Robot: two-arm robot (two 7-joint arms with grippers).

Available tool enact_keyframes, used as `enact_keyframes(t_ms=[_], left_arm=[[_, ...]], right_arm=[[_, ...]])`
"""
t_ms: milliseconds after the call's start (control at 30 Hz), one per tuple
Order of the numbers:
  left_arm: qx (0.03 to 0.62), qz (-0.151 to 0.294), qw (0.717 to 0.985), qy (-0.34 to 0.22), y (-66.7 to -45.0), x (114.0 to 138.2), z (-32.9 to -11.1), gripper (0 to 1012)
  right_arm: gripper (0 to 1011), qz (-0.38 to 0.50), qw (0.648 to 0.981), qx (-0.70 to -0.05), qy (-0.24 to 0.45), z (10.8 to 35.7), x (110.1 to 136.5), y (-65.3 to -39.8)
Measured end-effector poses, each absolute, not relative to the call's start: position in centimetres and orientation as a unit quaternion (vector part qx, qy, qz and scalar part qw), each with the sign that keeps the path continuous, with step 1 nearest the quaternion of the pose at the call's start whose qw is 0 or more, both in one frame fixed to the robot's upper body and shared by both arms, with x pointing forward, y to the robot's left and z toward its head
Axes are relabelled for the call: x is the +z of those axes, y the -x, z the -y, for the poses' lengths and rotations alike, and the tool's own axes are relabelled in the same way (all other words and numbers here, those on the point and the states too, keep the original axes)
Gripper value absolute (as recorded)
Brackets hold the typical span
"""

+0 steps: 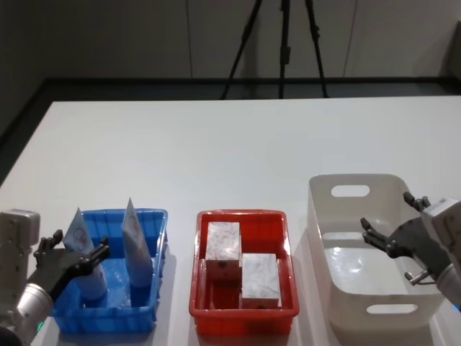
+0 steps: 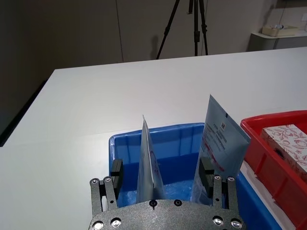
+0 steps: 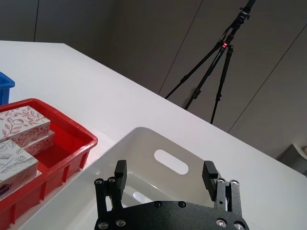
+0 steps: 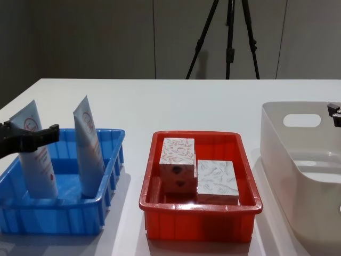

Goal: Bimanual collaborative sorting of washing and personal care products

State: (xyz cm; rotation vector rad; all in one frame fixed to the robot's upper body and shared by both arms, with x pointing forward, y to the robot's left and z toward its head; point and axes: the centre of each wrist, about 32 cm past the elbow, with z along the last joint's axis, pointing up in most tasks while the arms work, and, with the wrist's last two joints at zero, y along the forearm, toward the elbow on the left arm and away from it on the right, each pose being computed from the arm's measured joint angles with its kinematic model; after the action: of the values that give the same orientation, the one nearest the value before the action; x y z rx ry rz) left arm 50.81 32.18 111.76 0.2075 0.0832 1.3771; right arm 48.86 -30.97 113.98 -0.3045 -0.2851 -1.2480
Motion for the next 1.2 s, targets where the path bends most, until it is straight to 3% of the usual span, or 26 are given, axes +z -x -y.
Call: enact_keyframes(t_ms=[1200], left_arm=[[0.639,-0.048,0.761,-0.103,-51.8,111.26,-32.32,1002]], right_arm=[[1001,0.132,0.791,-0.58,0.141,30.97,113.98,-48.86]])
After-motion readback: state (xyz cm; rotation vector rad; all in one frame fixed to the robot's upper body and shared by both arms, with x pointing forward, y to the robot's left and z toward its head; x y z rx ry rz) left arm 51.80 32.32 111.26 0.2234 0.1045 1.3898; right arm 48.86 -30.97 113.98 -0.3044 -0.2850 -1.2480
